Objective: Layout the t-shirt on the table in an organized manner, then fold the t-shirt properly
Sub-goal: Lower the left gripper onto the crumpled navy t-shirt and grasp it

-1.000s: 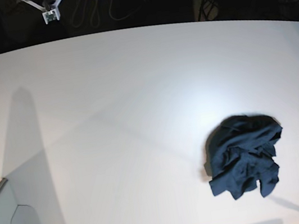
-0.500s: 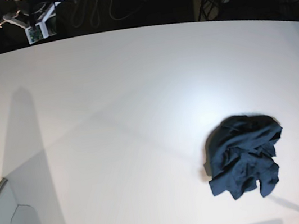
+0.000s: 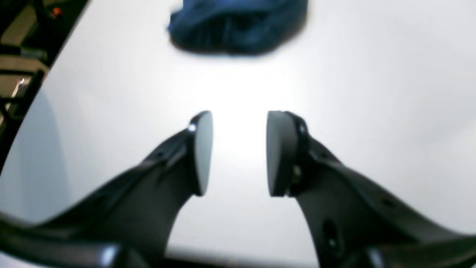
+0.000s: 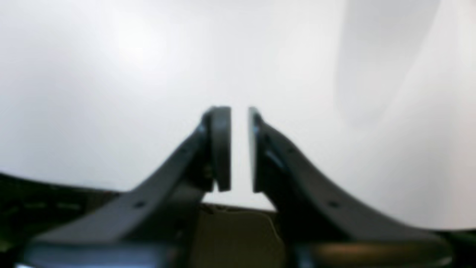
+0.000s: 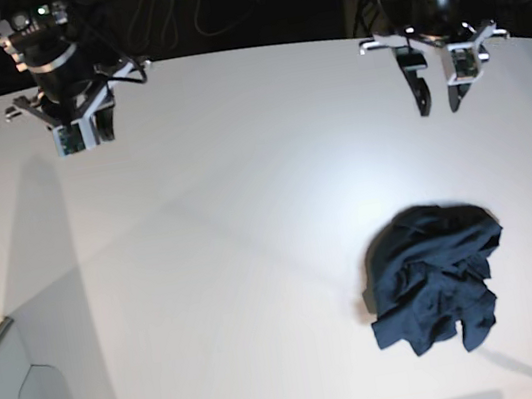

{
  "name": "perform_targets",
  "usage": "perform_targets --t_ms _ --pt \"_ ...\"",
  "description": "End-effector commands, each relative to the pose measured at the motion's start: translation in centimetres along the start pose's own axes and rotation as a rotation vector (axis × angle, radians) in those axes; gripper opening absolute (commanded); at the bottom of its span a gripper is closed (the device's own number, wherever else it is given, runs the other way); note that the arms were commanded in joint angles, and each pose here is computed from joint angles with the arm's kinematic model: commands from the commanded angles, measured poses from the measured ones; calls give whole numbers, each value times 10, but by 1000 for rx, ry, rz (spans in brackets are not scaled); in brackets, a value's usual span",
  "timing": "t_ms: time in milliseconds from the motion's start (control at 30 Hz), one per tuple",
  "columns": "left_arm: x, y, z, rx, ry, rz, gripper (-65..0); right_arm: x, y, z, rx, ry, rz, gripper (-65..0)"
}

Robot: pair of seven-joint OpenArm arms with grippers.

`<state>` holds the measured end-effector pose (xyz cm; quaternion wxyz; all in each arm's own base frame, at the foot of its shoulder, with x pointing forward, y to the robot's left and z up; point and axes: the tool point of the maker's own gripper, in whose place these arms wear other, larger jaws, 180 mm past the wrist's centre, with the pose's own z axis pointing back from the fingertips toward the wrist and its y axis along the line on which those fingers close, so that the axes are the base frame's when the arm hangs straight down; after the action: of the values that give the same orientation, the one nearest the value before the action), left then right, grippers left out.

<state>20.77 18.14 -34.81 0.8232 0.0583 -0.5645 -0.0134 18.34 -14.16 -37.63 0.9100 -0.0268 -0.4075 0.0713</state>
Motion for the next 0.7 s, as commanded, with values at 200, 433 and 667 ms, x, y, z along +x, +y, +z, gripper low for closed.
perform_targets --t_ms 200,433,667 --pt "36 44 -52 86 -66 189 -412 27 -5 -4 -9 -80 5 -374" --pt "37 101 -115 129 -3 464 -412 28 -5 -6 -12 -80 4 -274" --pt "34 129 -167 177 29 559 -340 24 -5 -5 -12 -70 3 -268"
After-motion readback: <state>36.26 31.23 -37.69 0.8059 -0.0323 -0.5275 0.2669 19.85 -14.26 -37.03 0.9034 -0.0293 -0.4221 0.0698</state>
